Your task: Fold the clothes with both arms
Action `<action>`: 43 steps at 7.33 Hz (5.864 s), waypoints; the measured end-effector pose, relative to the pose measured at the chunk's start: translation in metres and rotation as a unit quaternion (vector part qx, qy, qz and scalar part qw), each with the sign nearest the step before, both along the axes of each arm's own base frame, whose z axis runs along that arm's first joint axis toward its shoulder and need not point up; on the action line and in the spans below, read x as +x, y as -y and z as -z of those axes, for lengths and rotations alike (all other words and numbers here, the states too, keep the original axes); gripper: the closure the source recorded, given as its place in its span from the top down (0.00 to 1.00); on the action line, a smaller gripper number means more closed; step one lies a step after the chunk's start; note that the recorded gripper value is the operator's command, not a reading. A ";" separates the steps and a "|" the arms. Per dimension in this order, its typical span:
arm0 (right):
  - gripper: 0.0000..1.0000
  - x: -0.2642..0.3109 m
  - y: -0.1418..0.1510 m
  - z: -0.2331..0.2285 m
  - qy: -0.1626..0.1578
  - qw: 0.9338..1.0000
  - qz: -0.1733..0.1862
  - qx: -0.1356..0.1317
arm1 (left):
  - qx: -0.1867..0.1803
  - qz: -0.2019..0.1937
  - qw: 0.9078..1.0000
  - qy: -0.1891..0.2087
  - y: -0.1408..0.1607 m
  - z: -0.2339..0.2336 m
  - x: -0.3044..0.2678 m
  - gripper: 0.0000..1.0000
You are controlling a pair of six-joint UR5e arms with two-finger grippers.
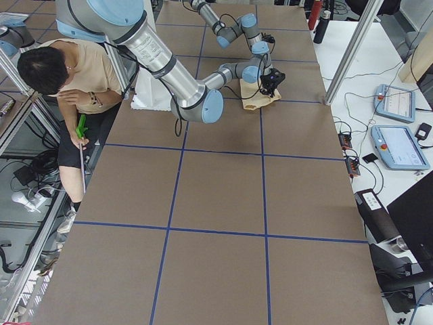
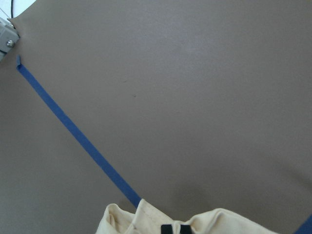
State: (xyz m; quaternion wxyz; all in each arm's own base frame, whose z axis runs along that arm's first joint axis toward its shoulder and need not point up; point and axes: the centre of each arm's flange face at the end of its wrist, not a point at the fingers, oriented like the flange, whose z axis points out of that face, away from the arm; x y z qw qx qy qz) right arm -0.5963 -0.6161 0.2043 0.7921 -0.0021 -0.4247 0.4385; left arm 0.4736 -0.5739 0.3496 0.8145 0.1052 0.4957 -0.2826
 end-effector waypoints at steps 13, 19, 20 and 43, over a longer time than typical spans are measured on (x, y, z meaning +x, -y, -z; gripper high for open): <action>1.00 0.365 0.129 -0.185 -0.147 0.927 0.291 0.185 | 0.233 -0.187 0.948 0.109 0.058 -0.095 -0.317 0.36; 1.00 0.604 0.091 -0.322 -0.113 0.890 0.377 0.229 | 0.275 -0.256 0.902 0.211 0.017 -0.210 -0.500 1.00; 1.00 0.604 0.091 -0.320 -0.115 0.886 0.385 0.231 | 0.270 -0.254 0.904 0.211 0.016 -0.209 -0.506 1.00; 1.00 0.628 -0.057 -0.366 -0.138 0.891 0.397 0.170 | 0.221 -0.276 0.915 0.193 -0.054 -0.173 -0.500 1.00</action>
